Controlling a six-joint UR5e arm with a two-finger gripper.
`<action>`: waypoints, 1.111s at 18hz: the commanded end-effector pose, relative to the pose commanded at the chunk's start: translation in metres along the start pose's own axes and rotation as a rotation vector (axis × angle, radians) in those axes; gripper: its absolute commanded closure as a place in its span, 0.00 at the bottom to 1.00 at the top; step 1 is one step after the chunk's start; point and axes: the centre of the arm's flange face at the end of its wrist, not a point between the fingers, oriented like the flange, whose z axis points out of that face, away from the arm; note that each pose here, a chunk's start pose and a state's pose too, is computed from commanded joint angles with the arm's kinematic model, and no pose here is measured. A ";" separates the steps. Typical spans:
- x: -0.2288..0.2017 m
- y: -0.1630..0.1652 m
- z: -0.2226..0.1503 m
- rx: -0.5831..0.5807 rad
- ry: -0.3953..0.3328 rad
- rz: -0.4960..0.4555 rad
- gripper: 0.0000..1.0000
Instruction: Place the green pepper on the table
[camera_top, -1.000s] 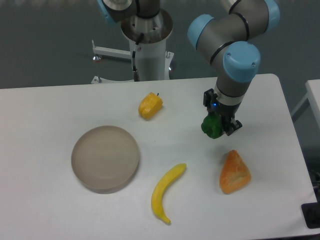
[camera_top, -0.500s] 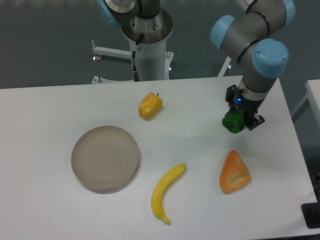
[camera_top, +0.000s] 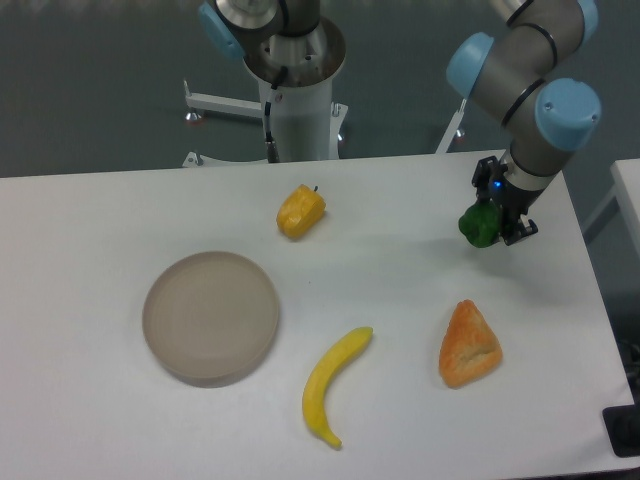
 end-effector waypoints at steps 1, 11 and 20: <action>0.000 -0.002 0.001 -0.002 -0.003 0.006 0.61; -0.007 -0.015 0.000 0.083 -0.039 -0.038 0.00; -0.038 -0.083 -0.084 0.066 -0.035 -0.111 0.00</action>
